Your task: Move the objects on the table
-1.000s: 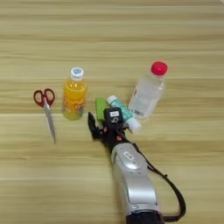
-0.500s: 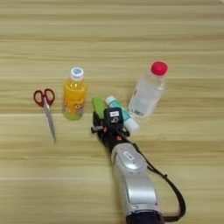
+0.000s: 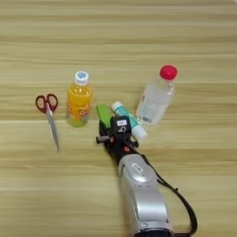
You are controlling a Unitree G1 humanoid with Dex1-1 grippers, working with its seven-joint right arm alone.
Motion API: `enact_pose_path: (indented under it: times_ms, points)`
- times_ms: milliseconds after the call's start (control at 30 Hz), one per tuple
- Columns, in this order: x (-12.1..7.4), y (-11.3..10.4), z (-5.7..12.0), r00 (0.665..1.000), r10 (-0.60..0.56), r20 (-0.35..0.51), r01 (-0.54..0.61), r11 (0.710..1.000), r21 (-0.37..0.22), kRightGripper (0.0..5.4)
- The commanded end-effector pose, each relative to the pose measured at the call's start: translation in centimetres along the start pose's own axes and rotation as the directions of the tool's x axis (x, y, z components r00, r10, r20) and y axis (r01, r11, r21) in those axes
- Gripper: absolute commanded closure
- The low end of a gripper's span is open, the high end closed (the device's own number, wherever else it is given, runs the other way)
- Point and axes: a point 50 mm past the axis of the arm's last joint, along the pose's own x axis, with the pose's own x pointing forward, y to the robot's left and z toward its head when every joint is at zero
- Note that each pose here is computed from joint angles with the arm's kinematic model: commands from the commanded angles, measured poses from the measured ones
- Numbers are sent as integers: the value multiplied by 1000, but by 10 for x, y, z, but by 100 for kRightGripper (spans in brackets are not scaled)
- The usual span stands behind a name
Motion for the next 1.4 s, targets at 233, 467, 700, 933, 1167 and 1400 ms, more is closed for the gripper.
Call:
enact_pose_path:
  times_ms: [233, 467, 700, 933, 1167, 1400]
  points:
    - [-19, 10, 24, 996, 30, 87, -32, 999, 22, 402]
    - [-34, 20, 19, 996, 60, 63, -62, 998, 30, 402]
    - [-46, 21, 18, 996, 77, 42, -78, 996, 30, 402]
    - [-67, 36, 9, 989, 148, -10, -147, 988, 39, 402]
    - [-75, 52, 8, 980, 201, -16, -199, 978, 53, 402]
    - [-67, 62, 11, 968, 250, -6, -249, 968, 41, 402]
